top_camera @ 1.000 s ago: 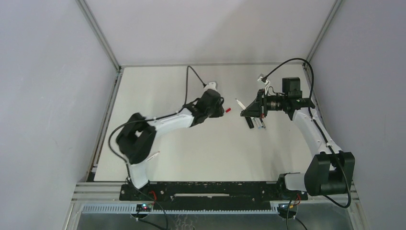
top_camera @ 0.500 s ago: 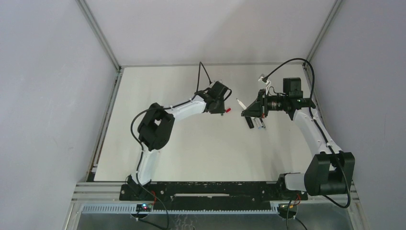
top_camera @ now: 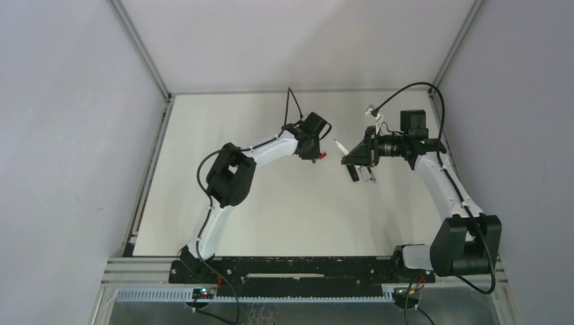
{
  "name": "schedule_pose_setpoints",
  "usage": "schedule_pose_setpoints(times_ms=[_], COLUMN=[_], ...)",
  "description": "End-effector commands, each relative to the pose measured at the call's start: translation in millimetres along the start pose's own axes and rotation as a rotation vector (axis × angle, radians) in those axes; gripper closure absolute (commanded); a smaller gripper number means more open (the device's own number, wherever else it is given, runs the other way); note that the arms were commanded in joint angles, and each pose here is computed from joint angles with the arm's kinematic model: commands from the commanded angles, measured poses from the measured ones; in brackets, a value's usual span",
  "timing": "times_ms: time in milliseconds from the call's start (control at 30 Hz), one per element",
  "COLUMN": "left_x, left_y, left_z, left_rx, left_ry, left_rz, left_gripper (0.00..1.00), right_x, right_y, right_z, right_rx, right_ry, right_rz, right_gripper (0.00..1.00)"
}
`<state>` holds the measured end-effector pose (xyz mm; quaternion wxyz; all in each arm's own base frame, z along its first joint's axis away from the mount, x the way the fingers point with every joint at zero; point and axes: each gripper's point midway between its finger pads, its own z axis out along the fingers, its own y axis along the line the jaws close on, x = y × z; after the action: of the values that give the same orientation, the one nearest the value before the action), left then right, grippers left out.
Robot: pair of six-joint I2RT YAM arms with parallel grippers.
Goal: Insert the pens into the pen caps
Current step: Move the pen cap to the center of the board.
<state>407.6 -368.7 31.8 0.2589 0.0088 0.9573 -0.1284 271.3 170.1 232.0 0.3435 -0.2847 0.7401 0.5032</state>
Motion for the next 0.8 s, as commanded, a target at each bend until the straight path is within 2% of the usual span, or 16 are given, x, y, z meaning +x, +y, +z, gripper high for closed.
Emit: schedule_pose_setpoints(times_ms=[0, 267, 467, 633, 767], left_x=[-6, -1, 13, 31, 65], left_y=[-2, -2, 4, 27, 51], left_z=[-1, 4, -1, -30, -58], left_rx=[-0.004, -0.007, -0.001, -0.055, -0.105], left_ry=[0.017, 0.044, 0.092, 0.094, 0.108], left_rz=[-0.011, 0.002, 0.039, 0.117, 0.206], left_gripper=[0.76, 0.78, 0.89, 0.91, 0.92], right_x=[-16, -17, -17, -17, -17], right_y=[6, 6, 7, 9, 9], right_z=[-6, -7, -8, -9, -9], right_rx=[-0.002, -0.005, -0.009, -0.018, -0.023], right_ry=[-0.029, -0.032, -0.036, -0.038, -0.037], right_rz=[-0.072, -0.071, -0.071, -0.071, -0.069], right_gripper=[1.00, 1.00, 1.00, 1.00, 1.00])
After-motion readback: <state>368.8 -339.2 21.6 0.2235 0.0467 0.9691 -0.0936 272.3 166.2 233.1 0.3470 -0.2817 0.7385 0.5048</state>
